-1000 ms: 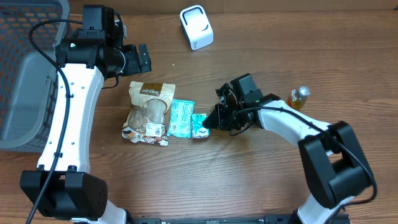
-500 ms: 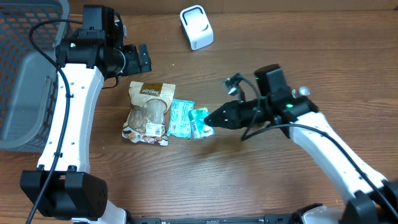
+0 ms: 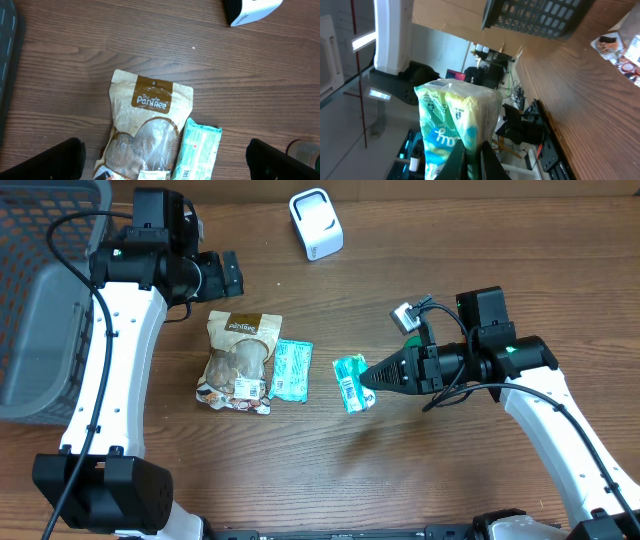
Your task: Scan the item barcode
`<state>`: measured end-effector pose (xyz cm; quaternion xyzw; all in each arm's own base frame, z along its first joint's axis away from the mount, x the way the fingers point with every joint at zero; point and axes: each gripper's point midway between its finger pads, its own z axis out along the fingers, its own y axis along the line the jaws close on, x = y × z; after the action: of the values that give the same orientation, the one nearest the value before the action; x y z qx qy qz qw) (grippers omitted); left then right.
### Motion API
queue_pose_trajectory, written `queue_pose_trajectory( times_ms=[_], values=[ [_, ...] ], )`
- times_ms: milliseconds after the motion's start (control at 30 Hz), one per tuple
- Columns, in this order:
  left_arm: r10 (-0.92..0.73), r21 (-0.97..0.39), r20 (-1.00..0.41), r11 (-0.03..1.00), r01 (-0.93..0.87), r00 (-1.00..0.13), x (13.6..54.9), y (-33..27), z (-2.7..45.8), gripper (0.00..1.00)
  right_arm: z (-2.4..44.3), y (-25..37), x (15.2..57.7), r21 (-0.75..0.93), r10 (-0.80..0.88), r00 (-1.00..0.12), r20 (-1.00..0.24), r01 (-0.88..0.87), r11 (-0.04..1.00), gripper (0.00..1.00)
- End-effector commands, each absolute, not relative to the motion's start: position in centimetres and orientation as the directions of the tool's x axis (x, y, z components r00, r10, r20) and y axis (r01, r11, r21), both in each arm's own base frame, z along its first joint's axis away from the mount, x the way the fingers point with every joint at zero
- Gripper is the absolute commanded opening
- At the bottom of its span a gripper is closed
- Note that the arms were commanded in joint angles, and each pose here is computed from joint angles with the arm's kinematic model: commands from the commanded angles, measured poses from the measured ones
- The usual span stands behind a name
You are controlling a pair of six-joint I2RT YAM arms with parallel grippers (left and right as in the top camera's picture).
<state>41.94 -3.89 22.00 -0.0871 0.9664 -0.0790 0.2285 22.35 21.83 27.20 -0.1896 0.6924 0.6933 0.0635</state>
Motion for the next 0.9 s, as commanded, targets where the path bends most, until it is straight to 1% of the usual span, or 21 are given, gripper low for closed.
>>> queue_pose_trajectory(
  times_ms=[0,867],
  values=[
    [-0.196,-0.198,-0.439,0.973,-0.118,-0.877,42.18,-3.93,22.44,0.99,28.51,21.66,21.69,0.918,-0.174,-0.902,-0.395,-0.385,-0.093,0.04],
    [-0.196,-0.198,-0.439,0.973,-0.118,-0.877,42.18,-3.93,22.44,1.0,28.37,21.6,21.42,0.933,-0.177,-0.916,-0.359,-0.349,-0.086,0.04]
  ],
)
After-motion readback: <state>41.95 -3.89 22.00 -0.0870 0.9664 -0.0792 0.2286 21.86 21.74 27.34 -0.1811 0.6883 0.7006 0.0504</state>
